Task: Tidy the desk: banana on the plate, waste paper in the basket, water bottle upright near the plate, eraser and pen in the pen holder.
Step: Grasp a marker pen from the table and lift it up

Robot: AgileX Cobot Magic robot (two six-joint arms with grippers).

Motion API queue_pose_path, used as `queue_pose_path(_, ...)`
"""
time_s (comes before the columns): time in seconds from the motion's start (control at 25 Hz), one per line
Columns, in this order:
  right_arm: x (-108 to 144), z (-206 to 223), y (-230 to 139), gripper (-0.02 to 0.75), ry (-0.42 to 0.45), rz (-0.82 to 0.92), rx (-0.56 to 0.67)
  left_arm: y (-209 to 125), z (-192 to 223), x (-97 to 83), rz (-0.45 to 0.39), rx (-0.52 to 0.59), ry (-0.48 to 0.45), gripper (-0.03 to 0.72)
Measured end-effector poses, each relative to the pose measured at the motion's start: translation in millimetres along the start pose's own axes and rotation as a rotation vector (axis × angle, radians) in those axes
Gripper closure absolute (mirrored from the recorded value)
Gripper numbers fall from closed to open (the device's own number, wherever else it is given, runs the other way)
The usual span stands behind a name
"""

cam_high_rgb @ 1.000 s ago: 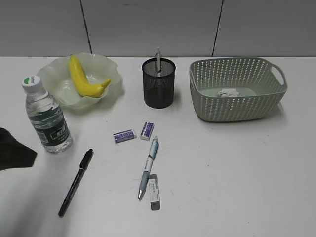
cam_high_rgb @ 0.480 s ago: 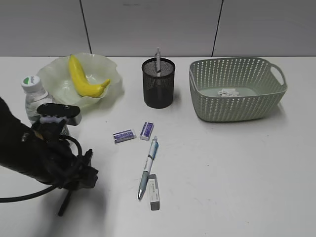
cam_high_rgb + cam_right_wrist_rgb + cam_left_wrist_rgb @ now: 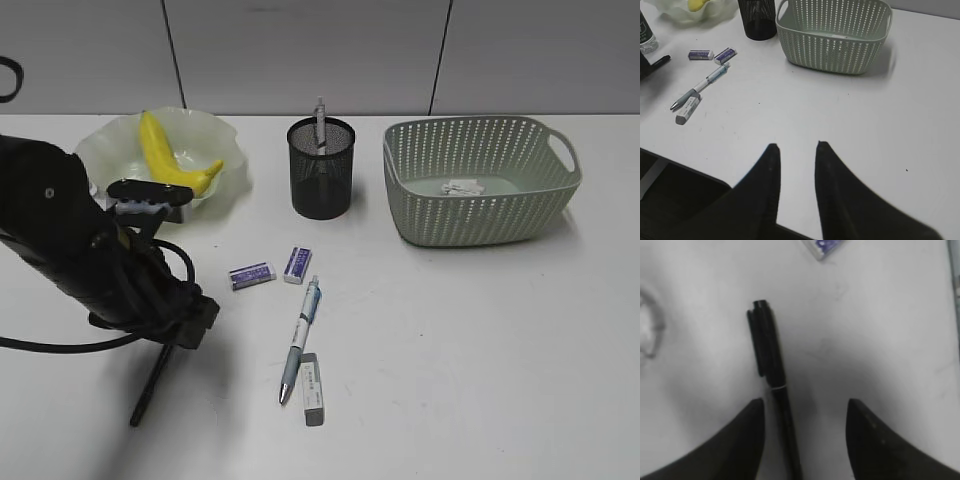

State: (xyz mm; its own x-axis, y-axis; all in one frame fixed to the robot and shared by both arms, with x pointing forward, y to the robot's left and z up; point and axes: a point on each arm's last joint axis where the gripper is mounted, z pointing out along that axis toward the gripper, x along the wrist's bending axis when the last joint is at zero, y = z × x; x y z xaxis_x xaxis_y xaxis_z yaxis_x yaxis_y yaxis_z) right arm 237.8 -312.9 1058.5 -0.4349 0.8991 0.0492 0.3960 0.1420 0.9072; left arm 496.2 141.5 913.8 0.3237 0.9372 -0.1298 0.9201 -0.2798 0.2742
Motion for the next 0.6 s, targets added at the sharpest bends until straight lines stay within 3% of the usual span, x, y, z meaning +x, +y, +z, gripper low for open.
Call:
queue_pose_path(0.16,0.0,0.0,0.0,0.531,0.0,0.0,0.0,-1.0,-2.3,6.3,-0.041,0.044,0.08,0.295)
queue_pose_path(0.4,0.0,0.0,0.1,0.526,0.0,0.0,-0.001,3.7,2.9,1.4,-0.04,-0.012,0.07,0.295)
queue_pose_path(0.6,0.0,0.0,0.1,0.522,0.0,0.0,-0.001,-1.3,23.5,1.0,-0.022,0.041,0.086,0.318)
